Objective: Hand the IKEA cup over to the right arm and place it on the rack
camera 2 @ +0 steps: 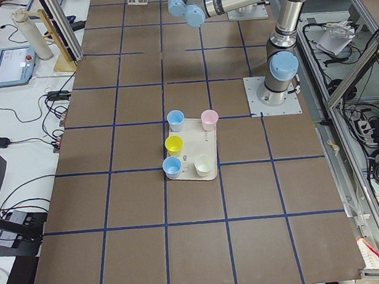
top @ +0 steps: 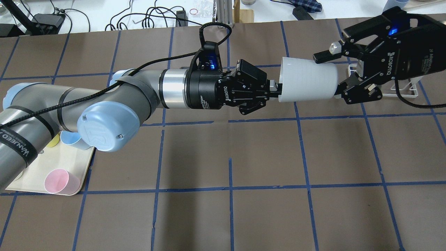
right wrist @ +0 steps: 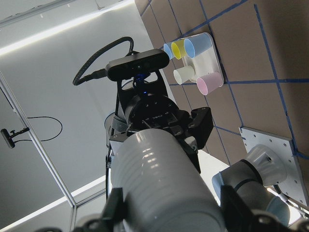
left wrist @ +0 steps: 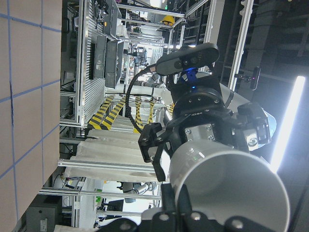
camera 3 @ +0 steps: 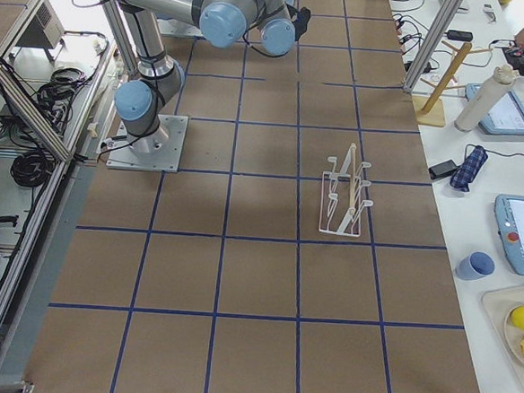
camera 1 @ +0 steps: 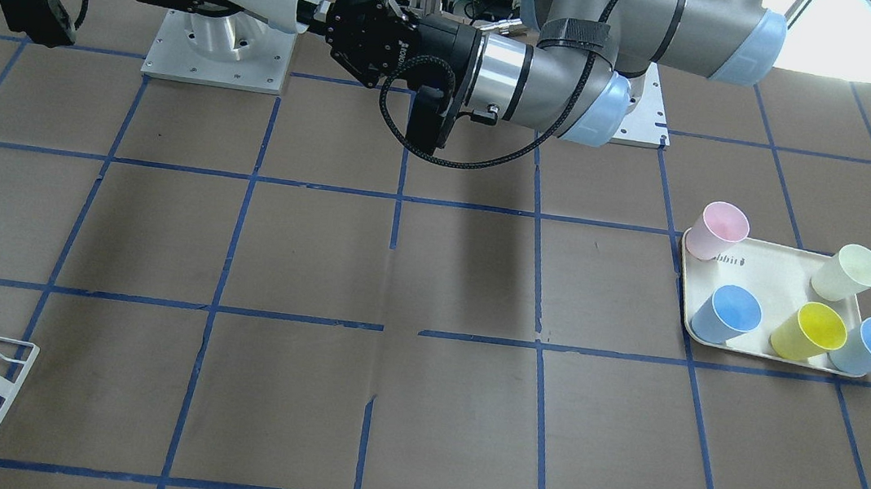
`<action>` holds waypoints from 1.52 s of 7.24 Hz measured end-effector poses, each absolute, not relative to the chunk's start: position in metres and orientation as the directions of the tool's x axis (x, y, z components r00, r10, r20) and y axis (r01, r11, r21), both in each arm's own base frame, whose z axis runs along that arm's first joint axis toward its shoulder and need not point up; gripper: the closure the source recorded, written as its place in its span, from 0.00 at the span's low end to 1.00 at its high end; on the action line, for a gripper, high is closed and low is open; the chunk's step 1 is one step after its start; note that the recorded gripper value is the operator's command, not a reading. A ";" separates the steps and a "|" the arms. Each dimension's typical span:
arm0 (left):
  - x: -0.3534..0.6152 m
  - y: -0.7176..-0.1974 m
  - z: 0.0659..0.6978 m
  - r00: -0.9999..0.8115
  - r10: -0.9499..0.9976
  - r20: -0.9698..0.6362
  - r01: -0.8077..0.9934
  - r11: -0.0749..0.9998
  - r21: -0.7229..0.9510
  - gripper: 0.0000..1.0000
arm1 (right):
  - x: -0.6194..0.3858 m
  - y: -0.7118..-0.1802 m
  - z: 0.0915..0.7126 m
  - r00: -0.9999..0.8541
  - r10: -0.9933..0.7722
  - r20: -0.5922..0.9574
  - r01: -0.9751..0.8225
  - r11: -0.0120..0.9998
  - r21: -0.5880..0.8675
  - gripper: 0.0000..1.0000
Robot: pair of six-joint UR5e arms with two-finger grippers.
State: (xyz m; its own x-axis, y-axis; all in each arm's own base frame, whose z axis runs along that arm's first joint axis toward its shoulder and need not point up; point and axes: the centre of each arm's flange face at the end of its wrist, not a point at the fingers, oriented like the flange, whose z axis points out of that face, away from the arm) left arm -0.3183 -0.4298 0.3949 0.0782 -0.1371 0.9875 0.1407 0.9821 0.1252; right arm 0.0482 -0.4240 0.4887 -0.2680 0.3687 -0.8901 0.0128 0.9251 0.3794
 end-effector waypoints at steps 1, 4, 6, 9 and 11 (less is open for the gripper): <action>-0.318 -0.430 0.395 0.077 -0.136 0.988 0.141 0.982 0.125 0.91 | 0.049 -0.421 0.492 -0.271 0.362 -0.892 0.014 0.928 0.373 0.48; -0.318 -0.430 0.395 0.072 -0.147 0.986 0.144 0.980 0.136 0.64 | 0.050 -0.418 0.497 -0.275 0.354 -0.894 0.019 0.932 0.363 0.51; -0.318 -0.430 0.395 0.071 -0.150 0.986 0.144 0.980 0.138 0.63 | 0.049 -0.418 0.498 -0.276 0.352 -0.894 0.020 0.933 0.361 0.57; -0.318 -0.430 0.397 0.071 -0.151 0.986 0.145 0.980 0.140 0.61 | 0.049 -0.419 0.500 -0.277 0.349 -0.895 0.022 0.934 0.357 0.74; -0.317 -0.428 0.401 0.068 -0.150 0.986 0.145 0.980 0.139 0.59 | 0.045 -0.421 0.505 -0.280 0.342 -0.897 0.031 0.937 0.348 0.74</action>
State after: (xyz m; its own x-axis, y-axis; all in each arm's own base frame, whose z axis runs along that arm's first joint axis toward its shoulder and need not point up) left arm -0.3174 -0.4280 0.4007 0.0681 -0.1504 0.9863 0.1454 0.9795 0.1393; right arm 0.0454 -0.4210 0.5049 -0.2795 0.3424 -0.8970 0.0313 0.9370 0.3479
